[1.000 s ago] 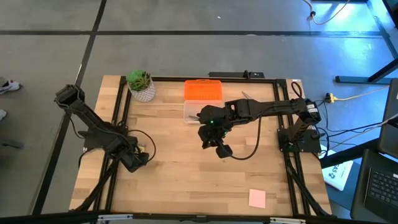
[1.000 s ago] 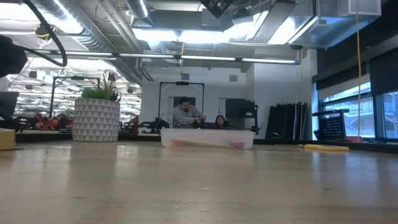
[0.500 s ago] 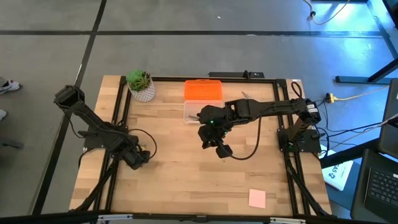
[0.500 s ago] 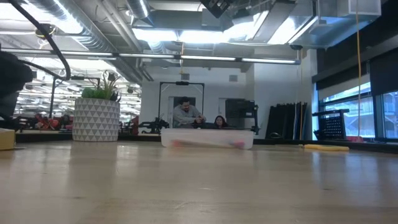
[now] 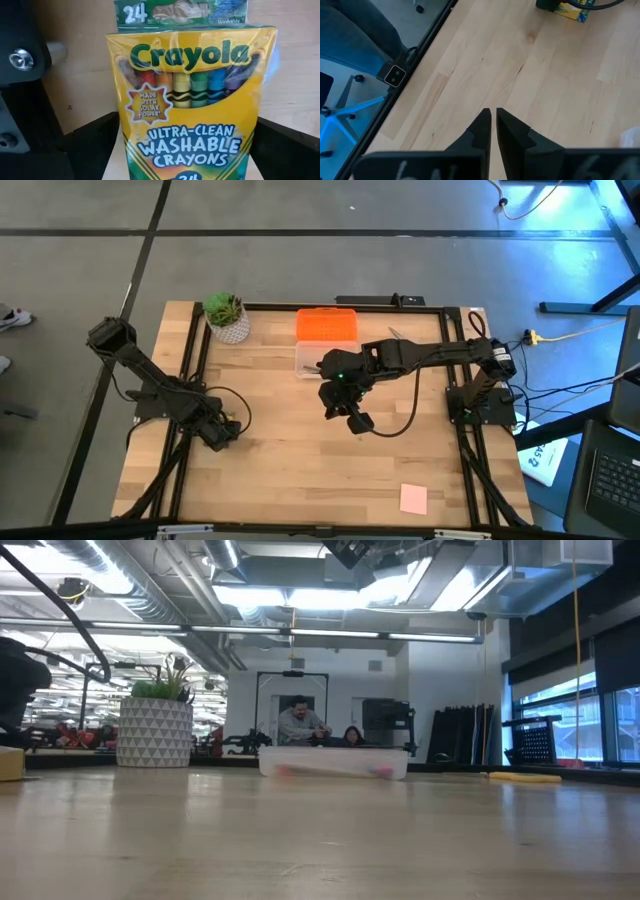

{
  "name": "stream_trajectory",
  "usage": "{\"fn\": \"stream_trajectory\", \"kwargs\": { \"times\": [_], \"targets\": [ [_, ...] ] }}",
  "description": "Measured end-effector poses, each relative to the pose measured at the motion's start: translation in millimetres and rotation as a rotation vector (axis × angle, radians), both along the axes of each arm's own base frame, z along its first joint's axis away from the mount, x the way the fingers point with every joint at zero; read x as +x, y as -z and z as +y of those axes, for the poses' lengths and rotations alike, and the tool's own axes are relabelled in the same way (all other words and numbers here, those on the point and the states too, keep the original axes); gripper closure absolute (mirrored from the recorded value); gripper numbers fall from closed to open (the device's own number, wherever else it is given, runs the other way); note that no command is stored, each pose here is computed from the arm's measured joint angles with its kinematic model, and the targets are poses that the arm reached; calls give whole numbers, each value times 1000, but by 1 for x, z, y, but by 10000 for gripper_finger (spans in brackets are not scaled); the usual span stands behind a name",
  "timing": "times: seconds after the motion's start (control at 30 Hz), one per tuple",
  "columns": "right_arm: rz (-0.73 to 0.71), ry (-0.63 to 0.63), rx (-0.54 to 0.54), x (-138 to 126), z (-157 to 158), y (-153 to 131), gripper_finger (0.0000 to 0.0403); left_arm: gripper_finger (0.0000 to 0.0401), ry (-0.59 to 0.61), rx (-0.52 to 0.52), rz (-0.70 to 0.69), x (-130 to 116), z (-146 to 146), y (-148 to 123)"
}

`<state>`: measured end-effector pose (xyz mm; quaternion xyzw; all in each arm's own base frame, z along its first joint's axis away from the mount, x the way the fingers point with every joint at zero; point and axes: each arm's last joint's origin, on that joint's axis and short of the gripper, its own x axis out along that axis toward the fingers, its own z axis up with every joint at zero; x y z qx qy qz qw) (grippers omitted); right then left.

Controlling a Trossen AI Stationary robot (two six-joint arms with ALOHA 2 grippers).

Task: Pack school essentials
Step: Put the yellow crayon box into the orange supply box

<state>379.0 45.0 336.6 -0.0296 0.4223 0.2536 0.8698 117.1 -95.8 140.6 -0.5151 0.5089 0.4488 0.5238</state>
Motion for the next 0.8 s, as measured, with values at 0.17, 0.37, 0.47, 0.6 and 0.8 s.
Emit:
{"fn": "stream_trajectory", "kwargs": {
  "times": [0.17,0.37,0.47,0.6,0.8],
  "targets": [
    [0,0,0,0,0,0,372,5,0,11,14,0,0,1],
    [-5,0,0,0,0,0,372,8,0,20,28,1,-1,4],
    [-4,0,0,0,0,0,372,17,0,21,30,1,-1,5],
    [-5,0,1,0,0,0,372,43,-7,16,30,2,-1,5],
    [-6,0,1,0,0,0,372,85,-23,2,22,5,1,5]
  ]
}}
